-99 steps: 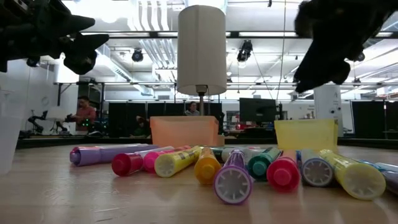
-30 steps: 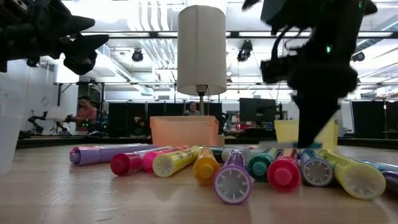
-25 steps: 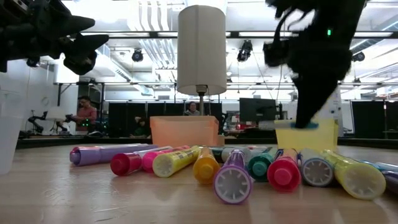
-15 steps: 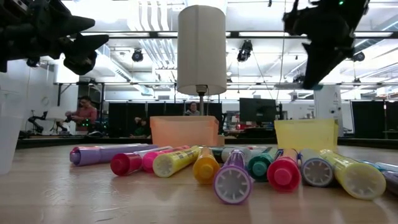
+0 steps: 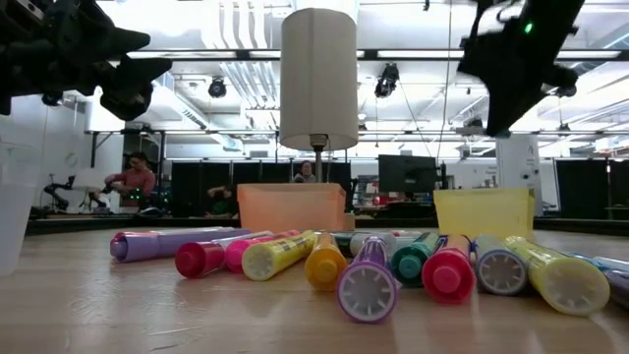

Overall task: Pick & Place Markers
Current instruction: Put the top small light blue marker pen into the yellow bin, then put the small red marker pen into the yellow bin

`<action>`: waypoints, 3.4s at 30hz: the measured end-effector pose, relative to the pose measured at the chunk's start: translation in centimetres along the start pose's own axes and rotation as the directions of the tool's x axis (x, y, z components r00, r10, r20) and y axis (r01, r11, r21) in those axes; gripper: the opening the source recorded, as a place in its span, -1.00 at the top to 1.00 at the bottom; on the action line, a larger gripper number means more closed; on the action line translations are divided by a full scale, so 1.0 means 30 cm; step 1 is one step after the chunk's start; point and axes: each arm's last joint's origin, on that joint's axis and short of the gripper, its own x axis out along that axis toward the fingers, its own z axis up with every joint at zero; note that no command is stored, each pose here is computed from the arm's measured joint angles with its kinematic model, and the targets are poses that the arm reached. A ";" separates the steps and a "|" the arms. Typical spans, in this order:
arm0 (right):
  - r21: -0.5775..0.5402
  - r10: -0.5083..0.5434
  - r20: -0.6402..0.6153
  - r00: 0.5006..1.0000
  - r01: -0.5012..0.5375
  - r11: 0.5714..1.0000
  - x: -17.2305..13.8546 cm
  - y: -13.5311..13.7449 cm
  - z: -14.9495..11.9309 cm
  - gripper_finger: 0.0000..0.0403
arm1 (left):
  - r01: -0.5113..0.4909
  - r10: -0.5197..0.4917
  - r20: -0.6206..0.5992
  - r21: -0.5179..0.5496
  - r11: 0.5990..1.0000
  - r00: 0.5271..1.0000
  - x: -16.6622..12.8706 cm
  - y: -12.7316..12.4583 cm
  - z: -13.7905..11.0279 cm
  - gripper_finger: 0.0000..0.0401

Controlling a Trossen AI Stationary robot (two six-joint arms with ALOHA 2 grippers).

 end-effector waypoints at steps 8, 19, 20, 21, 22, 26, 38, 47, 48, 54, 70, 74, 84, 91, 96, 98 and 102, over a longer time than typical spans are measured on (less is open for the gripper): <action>0.040 -0.108 -0.028 0.994 0.109 0.993 0.126 -0.032 -0.016 0.86 | 0.000 0.000 0.000 0.000 1.000 1.000 0.000 0.000 0.000 0.13; 0.061 -0.084 -0.084 0.993 0.089 0.994 0.223 -0.054 -0.036 0.86 | 0.000 0.000 0.000 0.000 1.000 1.000 0.000 0.000 0.000 0.13; 0.061 -0.074 -0.096 0.993 0.080 0.995 0.234 -0.057 -0.037 0.86 | 0.000 0.000 -0.001 0.000 1.000 1.000 0.000 0.000 0.000 0.13; 0.064 -0.059 -0.112 0.992 0.066 0.996 0.244 -0.059 -0.037 0.86 | 0.000 0.000 0.000 0.000 1.000 1.000 0.000 0.000 0.000 0.13; 0.067 -0.050 -0.122 0.991 0.059 0.996 0.253 -0.062 -0.037 0.86 | 0.000 0.000 0.000 0.000 1.000 1.000 0.000 0.000 0.000 0.13; 0.069 -0.054 -0.137 0.989 0.064 0.996 0.277 -0.076 -0.039 0.86 | 0.000 0.000 0.000 0.000 1.000 1.000 0.000 0.000 0.000 0.13; 0.074 -0.068 -0.141 0.988 0.079 0.994 0.286 -0.085 -0.040 0.28 | 0.000 0.000 -0.001 0.000 1.000 1.000 0.000 0.000 0.000 0.13; -0.001 -0.039 -0.098 0.994 0.039 0.999 0.264 -0.061 -0.028 -0.01 | 0.000 0.000 -0.001 0.000 1.000 1.000 0.000 0.000 0.000 0.13; -0.019 -0.021 -0.085 0.996 0.019 1.000 0.255 -0.050 -0.024 -0.01 | 0.000 0.000 -0.001 0.000 1.000 1.000 0.000 0.000 0.000 0.13; -0.174 0.098 0.036 0.994 -0.091 0.980 0.200 0.022 -0.007 0.03 | 0.000 0.000 -0.001 0.000 1.000 1.000 0.000 0.000 0.000 0.13; -0.426 0.549 0.071 0.833 -0.472 0.772 0.136 0.170 0.004 0.13 | 0.000 0.000 -0.001 0.000 1.000 1.000 0.000 0.000 0.000 0.13; -0.546 0.622 0.004 0.783 -0.520 0.657 0.152 0.204 -0.004 0.16 | -0.001 0.001 -0.003 0.000 1.000 1.000 0.000 0.000 -0.001 0.13; -0.748 0.553 -0.103 0.827 -0.431 0.504 0.272 0.274 -0.063 0.23 | -0.001 0.001 -0.004 0.000 1.000 1.000 0.000 0.000 -0.001 0.13; -0.776 0.504 -0.115 0.856 -0.394 0.492 0.329 0.305 -0.085 0.29 | -0.001 0.001 -0.004 0.000 1.000 1.000 0.000 0.000 -0.002 0.13; -0.803 0.480 -0.136 0.867 -0.380 0.459 0.358 0.333 -0.089 0.33 | -0.001 0.001 -0.004 0.000 1.000 1.000 0.000 0.000 -0.001 0.13; -0.802 0.472 -0.141 0.870 -0.380 0.461 0.374 0.345 -0.087 0.34 | -0.001 0.001 -0.004 0.000 1.000 1.000 0.000 0.000 -0.001 0.13; -0.791 0.470 -0.164 0.867 -0.400 0.462 0.391 0.357 -0.080 0.39 | -0.001 0.001 -0.006 0.000 1.000 1.000 0.000 0.000 -0.002 0.13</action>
